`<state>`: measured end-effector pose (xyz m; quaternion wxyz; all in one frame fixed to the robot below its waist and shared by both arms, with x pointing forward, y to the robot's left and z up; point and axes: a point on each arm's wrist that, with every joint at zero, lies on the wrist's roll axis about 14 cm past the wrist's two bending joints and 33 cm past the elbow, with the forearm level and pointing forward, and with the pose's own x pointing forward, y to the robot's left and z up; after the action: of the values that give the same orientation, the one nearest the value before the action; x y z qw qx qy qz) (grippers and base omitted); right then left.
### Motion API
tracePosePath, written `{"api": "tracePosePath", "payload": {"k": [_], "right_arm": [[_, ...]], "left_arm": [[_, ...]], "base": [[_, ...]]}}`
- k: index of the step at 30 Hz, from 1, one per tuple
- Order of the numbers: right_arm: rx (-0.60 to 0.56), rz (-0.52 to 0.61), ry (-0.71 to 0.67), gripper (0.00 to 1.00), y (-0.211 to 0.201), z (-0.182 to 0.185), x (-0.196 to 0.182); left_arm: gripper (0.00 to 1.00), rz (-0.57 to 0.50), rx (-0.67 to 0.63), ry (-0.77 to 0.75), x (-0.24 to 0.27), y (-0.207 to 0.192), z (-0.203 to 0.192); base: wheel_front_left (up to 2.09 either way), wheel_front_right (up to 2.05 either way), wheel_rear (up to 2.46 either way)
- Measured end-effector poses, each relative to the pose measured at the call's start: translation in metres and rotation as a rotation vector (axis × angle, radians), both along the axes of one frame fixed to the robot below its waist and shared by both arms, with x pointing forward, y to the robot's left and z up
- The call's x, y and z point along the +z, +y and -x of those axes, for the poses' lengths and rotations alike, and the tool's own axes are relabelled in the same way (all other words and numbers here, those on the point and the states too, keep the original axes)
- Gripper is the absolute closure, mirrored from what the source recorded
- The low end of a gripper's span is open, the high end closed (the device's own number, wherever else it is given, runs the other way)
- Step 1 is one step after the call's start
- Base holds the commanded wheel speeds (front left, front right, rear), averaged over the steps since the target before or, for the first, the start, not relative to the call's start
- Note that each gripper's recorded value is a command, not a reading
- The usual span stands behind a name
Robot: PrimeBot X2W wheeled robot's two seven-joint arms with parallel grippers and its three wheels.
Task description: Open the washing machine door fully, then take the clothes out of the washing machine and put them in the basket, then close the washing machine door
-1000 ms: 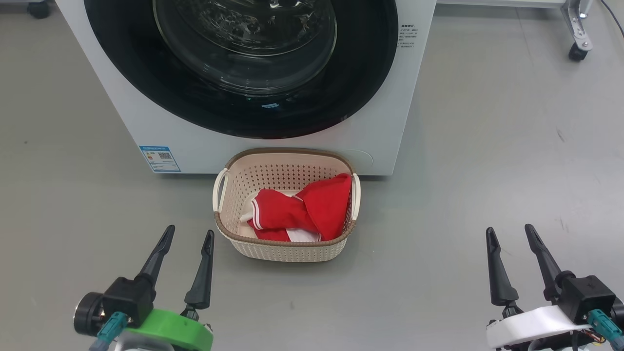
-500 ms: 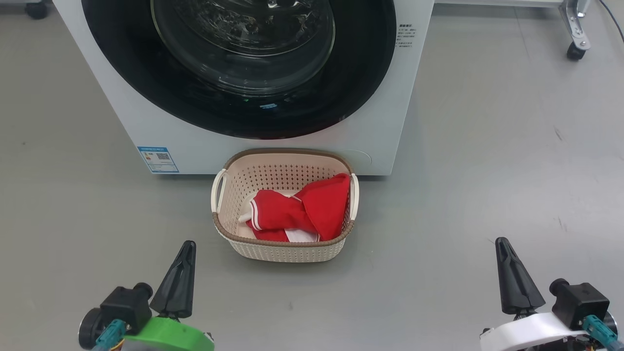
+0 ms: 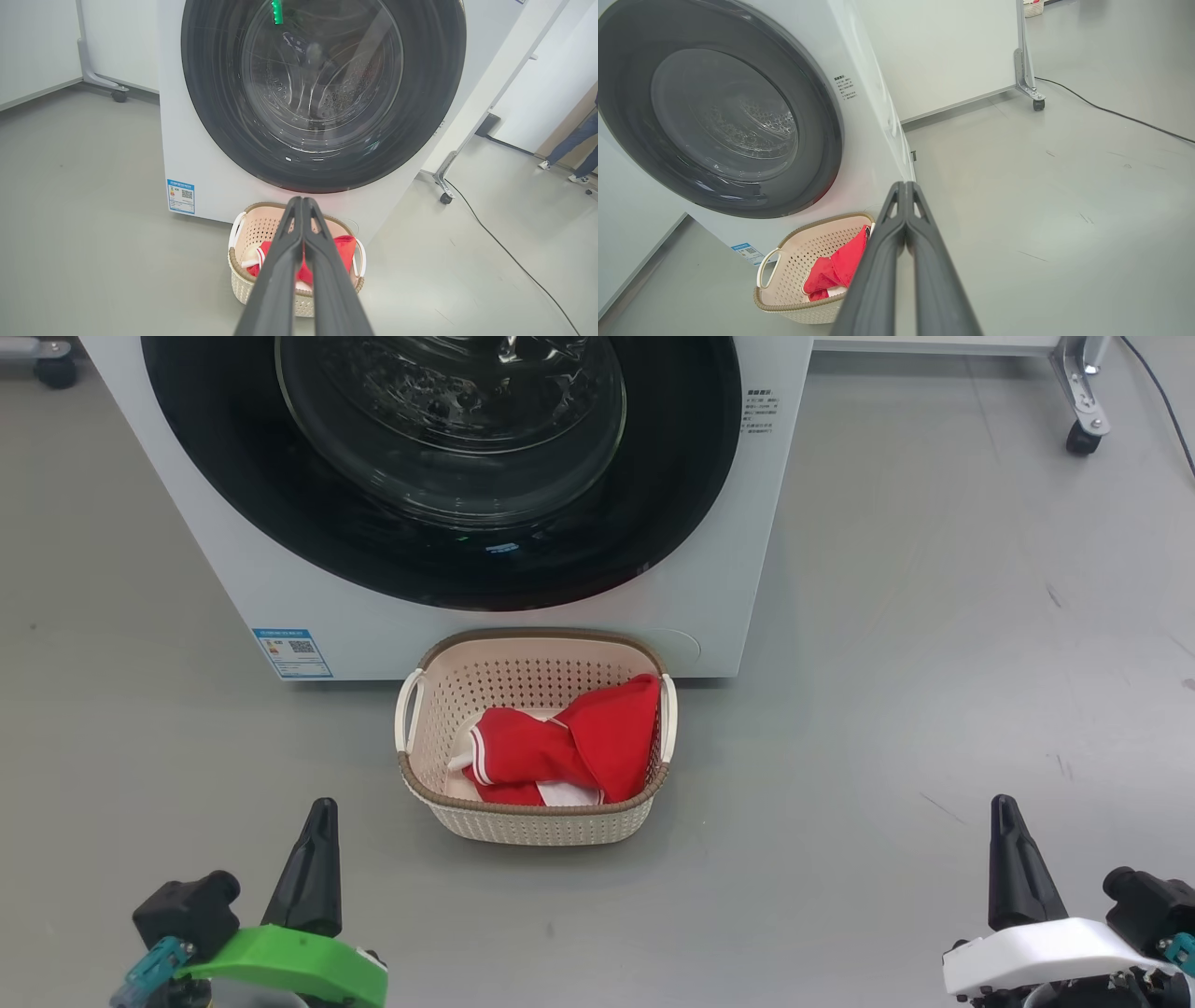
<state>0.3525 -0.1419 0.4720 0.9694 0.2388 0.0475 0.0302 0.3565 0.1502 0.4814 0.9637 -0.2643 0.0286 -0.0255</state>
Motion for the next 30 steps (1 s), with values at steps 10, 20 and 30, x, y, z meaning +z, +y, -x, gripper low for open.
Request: {"api": "tracePosePath", "payload": {"k": [10, 20, 30], "right_arm": [[-0.050, -0.140, 0.047, 1.00, -0.011, -0.001, -0.005], [-0.080, -0.271, 0.076, 1.00, -0.020, -0.003, -0.008], [-0.107, -0.405, 0.091, 1.00, -0.027, -0.007, -0.007]], "left_arm": [[1.00, 0.138, 0.025, 0.039, -0.004, 0.007, -0.002], [1.00, 0.263, 0.049, 0.072, -0.009, 0.013, -0.002], [1.00, 0.388, 0.066, 0.101, -0.012, 0.018, -0.003]], "base": [[0.00, 0.00, 0.00], [0.00, 0.00, 0.00], [0.00, 0.00, 0.00]]}}
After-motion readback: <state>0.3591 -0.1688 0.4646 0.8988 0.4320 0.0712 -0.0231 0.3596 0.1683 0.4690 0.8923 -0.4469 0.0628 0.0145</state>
